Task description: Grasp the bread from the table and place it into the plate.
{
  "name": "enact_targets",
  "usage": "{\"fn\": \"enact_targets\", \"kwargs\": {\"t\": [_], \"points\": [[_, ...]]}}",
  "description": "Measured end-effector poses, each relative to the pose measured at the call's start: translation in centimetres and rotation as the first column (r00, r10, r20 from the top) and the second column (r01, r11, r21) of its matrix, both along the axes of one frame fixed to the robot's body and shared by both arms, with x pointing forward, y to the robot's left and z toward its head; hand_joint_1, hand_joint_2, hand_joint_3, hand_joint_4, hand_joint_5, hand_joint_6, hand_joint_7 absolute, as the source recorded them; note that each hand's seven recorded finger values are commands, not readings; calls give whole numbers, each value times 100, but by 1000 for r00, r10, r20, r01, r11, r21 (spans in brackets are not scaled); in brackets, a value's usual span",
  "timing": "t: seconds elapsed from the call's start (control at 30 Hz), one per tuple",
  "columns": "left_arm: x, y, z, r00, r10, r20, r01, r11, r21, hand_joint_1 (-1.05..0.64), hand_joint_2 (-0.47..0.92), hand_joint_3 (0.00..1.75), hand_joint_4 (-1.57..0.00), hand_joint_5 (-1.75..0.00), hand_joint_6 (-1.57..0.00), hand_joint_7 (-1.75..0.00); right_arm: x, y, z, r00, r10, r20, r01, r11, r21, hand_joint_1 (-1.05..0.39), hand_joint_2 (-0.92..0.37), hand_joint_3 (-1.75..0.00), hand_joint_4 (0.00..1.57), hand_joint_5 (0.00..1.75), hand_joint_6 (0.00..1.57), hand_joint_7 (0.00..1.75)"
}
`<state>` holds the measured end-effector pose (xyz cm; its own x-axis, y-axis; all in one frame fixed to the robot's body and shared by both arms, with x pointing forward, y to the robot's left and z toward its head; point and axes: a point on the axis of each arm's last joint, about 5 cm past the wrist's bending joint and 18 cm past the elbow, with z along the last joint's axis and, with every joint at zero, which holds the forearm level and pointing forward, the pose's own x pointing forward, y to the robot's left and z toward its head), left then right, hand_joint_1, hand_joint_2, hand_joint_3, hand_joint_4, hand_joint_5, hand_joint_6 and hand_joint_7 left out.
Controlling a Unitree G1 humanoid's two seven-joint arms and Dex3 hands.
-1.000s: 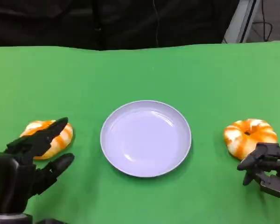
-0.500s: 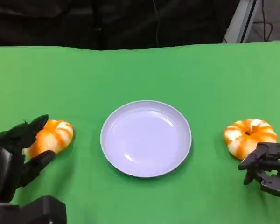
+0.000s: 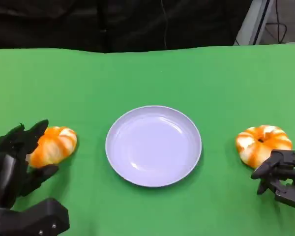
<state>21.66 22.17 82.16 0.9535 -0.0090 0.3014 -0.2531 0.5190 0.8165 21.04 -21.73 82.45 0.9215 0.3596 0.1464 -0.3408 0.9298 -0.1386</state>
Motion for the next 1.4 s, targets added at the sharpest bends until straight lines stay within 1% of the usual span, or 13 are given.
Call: {"fn": "enact_targets", "kwargs": {"t": [0.33, 0.53, 0.87, 1.13, 1.4], "points": [[118, -23, 46, 999, -31, -31, 33, 999, 42, -64, 91, 0, -43, 0, -44, 0, 0, 0, 1, 1000, 0, 1, 0, 1000, 0, 6, -90, -51, 86, 137, 96, 89], [178, -9, 60, 995, -27, -93, 34, 996, 77, -65, 91, 0, -43, 0, -44, 0, -1, -1, 2, 1000, -4, 3, 4, 1000, -1, 6, -90, -50, 86, 137, 96, 90], [290, -56, 101, 990, -35, -135, 49, 994, 102, -64, 91, 0, -45, 0, -45, 0, 0, -2, 2, 1000, 3, 2, -3, 1000, -1, 6, -90, -49, 86, 137, 96, 89], [308, -103, 70, 977, -30, -209, 54, 993, 108, -58, 90, 0, -44, 0, -45, 0, 1, -2, 2, 1000, 6, 2, -6, 1000, -1, 6, -91, -48, 85, 137, 96, 88], [343, -151, 79, 972, -42, -233, 68, 992, 107, -53, 89, 0, -45, 0, -45, 0, 1, -1, 2, 1000, 5, 3, -5, 1000, -1, 6, -91, -48, 86, 137, 96, 88]]}}
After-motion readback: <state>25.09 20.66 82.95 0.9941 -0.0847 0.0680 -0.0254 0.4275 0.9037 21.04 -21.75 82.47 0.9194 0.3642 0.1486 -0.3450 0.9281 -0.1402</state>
